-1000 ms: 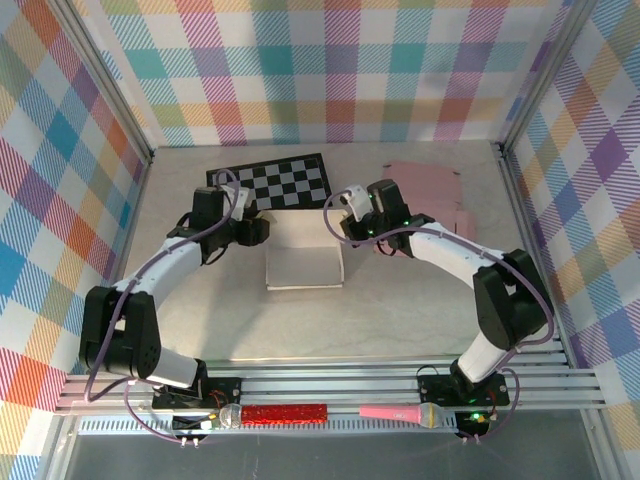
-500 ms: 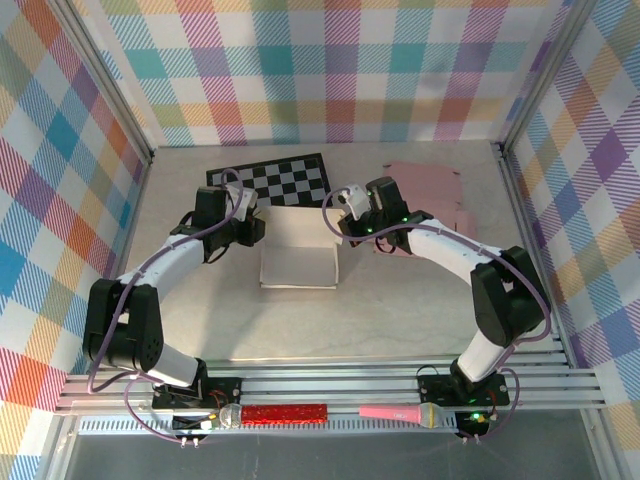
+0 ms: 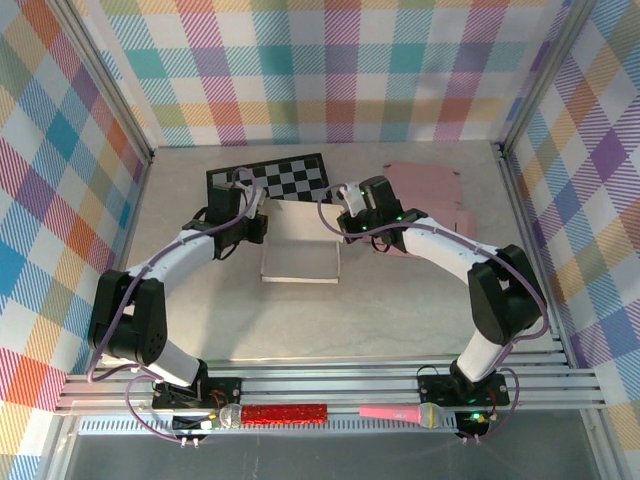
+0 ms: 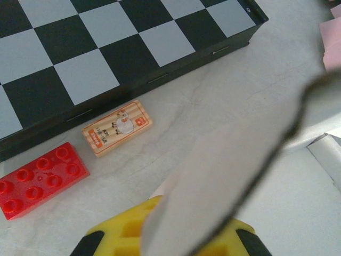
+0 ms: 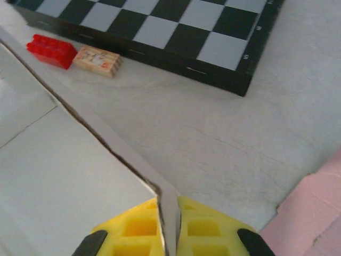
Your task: Fold the paper box
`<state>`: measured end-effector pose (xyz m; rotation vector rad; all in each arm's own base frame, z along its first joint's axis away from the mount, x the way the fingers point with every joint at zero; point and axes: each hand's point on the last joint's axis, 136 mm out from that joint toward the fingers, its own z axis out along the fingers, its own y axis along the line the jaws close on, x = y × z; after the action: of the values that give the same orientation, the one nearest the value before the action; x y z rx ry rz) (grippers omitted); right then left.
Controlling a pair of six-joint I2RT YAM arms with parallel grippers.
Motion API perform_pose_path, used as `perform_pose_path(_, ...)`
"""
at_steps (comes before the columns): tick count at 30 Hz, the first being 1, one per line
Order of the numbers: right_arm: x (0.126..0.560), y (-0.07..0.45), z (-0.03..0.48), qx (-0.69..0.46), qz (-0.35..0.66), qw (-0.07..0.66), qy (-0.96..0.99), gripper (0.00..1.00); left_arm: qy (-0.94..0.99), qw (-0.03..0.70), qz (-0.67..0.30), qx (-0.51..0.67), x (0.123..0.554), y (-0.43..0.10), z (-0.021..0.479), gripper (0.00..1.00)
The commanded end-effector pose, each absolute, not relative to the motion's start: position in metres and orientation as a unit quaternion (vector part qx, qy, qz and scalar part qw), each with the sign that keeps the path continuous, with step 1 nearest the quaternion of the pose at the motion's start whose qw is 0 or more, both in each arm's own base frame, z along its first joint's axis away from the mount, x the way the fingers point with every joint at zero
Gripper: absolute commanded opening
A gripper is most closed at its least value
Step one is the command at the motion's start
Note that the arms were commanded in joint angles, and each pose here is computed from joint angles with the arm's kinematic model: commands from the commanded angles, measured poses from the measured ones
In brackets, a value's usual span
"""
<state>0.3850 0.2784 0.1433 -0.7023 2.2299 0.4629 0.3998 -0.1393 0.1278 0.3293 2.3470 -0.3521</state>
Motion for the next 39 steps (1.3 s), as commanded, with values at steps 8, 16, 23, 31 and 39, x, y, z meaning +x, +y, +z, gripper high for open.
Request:
perform_pose_path(8,0.412,0.278,0.176,-0.077,0.133,0.471,0.869,0.00,0.882,0.435,-0.166,0.073,0.417,-0.187,0.150,0.00)
perform_pose_path(16,0.438,0.285,0.180,-0.056,0.123,0.511,0.849,0.00,0.867,0.457,-0.194,0.049,0.443,-0.201,0.150,0.00)
perform_pose_path(23,0.423,0.284,0.169,-0.073,0.151,0.542,0.823,0.00,0.859,0.463,-0.211,0.053,0.439,-0.205,0.134,0.00)
perform_pose_path(31,0.398,0.276,0.143,-0.089,0.155,0.532,0.828,0.00,0.860,0.455,-0.223,0.063,0.413,-0.211,0.115,0.00)
perform_pose_path(39,0.380,0.266,0.128,-0.120,0.111,0.528,0.833,0.00,0.870,0.437,-0.216,0.066,0.388,-0.214,0.096,0.00)
